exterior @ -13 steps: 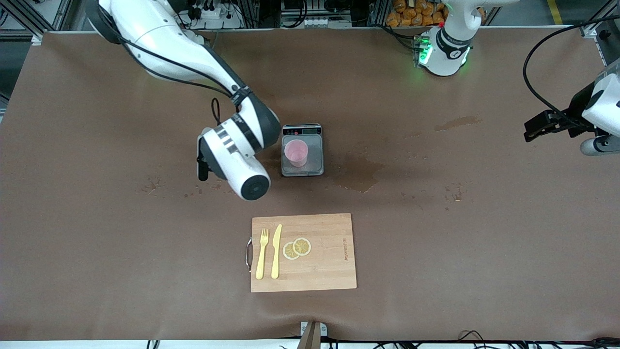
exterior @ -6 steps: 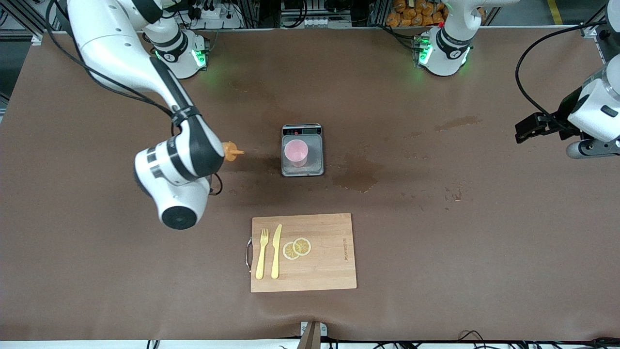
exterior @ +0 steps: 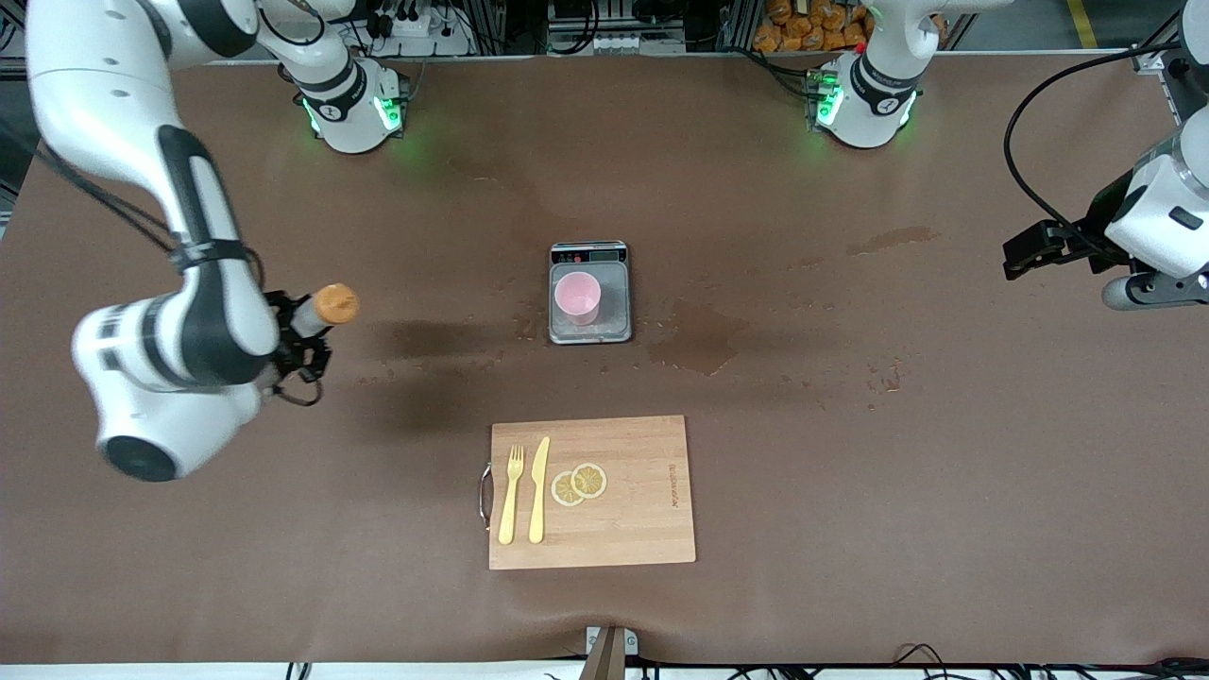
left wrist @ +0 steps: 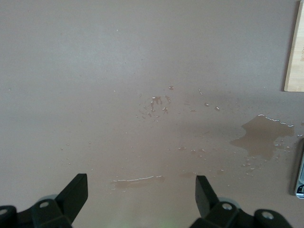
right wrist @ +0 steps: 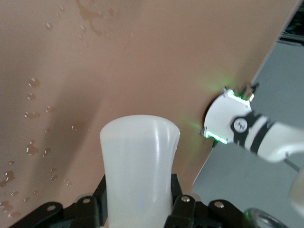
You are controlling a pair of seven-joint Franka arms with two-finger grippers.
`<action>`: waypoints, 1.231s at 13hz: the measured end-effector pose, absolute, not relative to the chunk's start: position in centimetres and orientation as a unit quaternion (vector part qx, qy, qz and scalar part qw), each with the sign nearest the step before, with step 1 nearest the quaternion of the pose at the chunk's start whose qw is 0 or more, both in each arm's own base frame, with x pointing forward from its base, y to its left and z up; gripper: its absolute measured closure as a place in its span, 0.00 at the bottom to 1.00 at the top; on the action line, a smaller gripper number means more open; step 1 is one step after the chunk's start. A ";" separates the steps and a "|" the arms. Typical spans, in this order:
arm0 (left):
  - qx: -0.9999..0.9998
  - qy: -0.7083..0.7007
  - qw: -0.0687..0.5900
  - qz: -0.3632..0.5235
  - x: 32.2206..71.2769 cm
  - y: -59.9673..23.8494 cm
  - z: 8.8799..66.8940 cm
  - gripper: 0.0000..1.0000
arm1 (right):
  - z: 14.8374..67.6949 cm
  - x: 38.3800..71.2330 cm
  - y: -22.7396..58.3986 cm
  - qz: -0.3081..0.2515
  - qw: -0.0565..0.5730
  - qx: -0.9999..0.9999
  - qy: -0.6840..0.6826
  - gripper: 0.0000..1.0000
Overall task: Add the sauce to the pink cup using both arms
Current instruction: 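Carry the bottle back and set it upright on the table with the right gripper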
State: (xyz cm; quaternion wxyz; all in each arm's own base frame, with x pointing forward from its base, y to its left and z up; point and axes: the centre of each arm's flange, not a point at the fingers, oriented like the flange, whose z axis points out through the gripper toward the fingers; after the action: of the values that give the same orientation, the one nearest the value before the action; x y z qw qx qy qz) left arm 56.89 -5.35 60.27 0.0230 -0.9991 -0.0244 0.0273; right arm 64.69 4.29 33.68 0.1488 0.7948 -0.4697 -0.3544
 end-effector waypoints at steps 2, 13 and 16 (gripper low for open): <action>-0.999 -0.024 0.023 0.028 56.9 -5.4 60.2 0.00 | 33.9 65.4 0.1 -0.358 0.087 0.819 -0.441 0.48; -0.999 -0.021 0.024 0.037 57.2 -5.7 59.2 0.00 | 21.7 64.3 -14.2 -0.379 -0.121 0.848 -0.350 0.42; -0.999 -0.021 0.024 0.038 57.2 -5.7 59.1 0.00 | 16.8 63.4 -16.2 -0.385 -0.150 0.844 -0.342 0.40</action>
State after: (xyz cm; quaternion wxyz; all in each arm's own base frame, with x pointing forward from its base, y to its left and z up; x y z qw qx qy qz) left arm 57.18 -5.72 59.14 0.0237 -0.9988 -0.0209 0.0377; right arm 63.39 -16.22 16.83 -0.1505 0.8440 -0.3415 -0.3852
